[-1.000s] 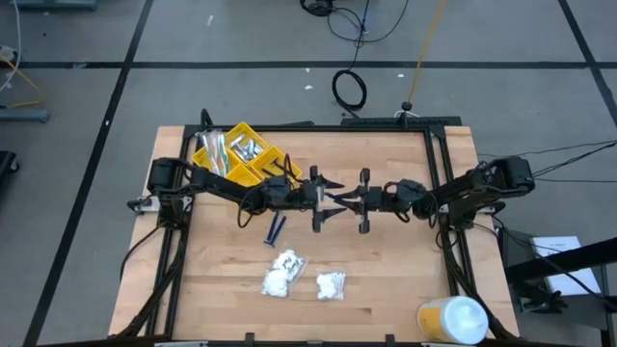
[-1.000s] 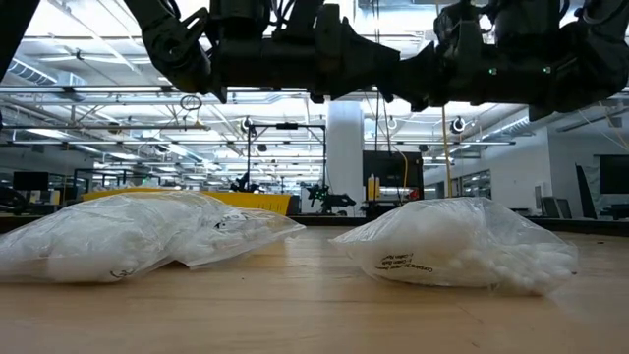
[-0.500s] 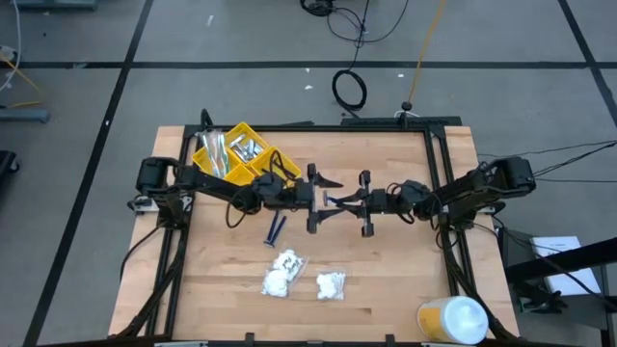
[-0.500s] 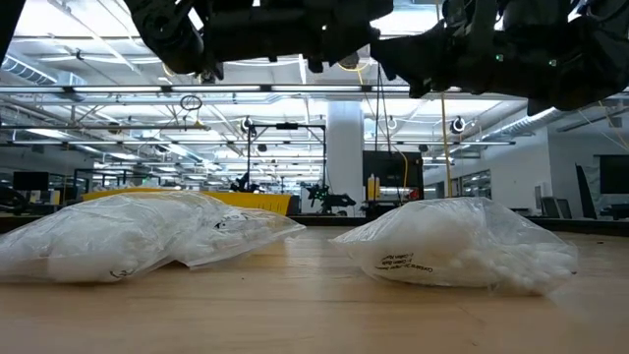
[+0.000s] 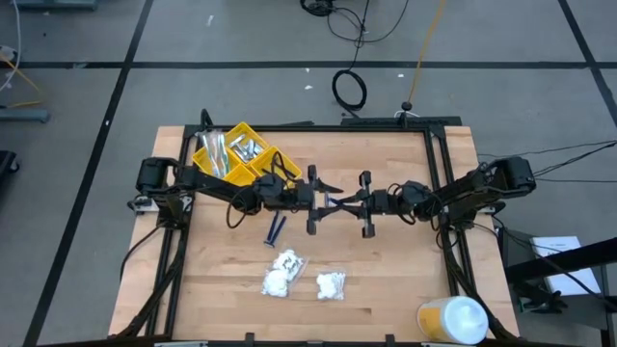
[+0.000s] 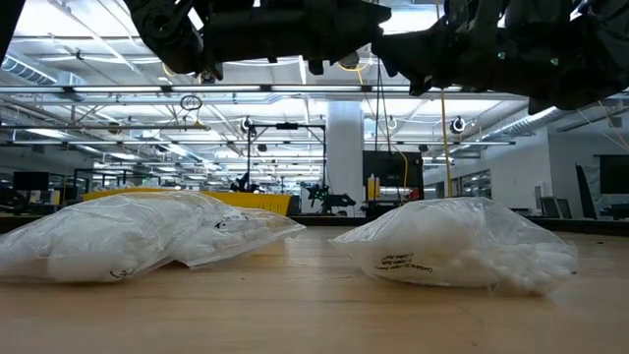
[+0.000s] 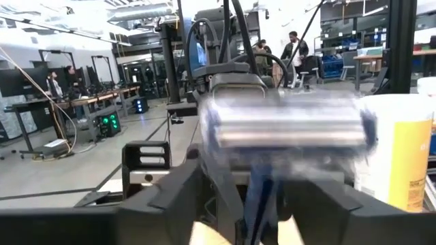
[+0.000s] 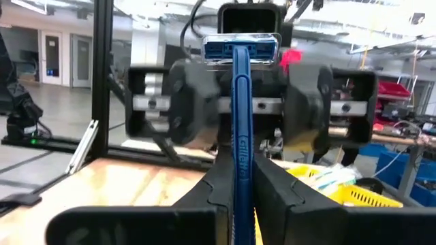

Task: Pick & Place Travel size toiletries
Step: Put the blue razor into the middle right yellow bin

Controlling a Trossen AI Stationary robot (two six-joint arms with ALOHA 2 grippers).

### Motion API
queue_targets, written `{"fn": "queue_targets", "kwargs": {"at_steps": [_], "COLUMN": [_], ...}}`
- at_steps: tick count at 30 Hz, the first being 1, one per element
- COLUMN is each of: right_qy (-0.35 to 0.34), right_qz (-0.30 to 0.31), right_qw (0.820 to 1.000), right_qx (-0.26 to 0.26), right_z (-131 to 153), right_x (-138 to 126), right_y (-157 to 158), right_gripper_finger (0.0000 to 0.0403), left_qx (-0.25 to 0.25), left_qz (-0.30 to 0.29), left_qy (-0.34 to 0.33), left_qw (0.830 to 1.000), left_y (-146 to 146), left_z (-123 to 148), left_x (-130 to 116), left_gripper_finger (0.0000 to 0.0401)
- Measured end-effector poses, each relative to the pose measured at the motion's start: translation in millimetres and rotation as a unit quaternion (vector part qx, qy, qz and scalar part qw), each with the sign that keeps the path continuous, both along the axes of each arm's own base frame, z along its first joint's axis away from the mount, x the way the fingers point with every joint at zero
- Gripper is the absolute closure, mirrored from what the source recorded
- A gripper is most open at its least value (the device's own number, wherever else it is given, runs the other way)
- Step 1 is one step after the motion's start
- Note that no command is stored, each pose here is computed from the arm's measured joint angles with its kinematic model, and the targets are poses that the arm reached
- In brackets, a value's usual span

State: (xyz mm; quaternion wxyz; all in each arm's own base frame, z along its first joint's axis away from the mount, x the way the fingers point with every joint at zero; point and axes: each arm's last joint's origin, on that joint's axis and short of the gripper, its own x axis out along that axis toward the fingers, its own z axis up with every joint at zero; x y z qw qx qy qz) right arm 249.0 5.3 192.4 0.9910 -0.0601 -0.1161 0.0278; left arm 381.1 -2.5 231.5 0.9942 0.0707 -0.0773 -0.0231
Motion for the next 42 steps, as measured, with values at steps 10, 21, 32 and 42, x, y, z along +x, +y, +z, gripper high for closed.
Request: {"fn": "queue_targets", "kwargs": {"at_steps": [10, 21, 32, 42], "right_qy": [0.018, 0.123, 0.148, 0.141], "right_qz": [-0.002, -0.116, -0.182, -0.182], "right_qw": [1.000, 0.986, 0.972, 0.973], "right_qx": [0.000, 0.011, 0.024, 0.026], "right_z": [-3, -24, -29, -28], "right_x": [1, 2, 1, 1], "right_y": [0, -7, -11, -11], "right_gripper_finger": [0.0378, 0.0259, 0.0167, 0.0181], "left_qx": [0.005, 0.004, -0.045, -0.264], "left_qz": [-0.034, 0.011, 0.209, 0.320], "left_qy": [-0.003, 0.017, 0.154, 0.192], "left_qw": [0.999, 1.000, 0.965, 0.889], "left_y": [-3, 2, 41, 93], "left_z": [0, 17, 18, -53], "left_x": [0, -9, -63, -135], "left_gripper_finger": [0.0386, 0.0387, 0.0387, 0.0388]}}
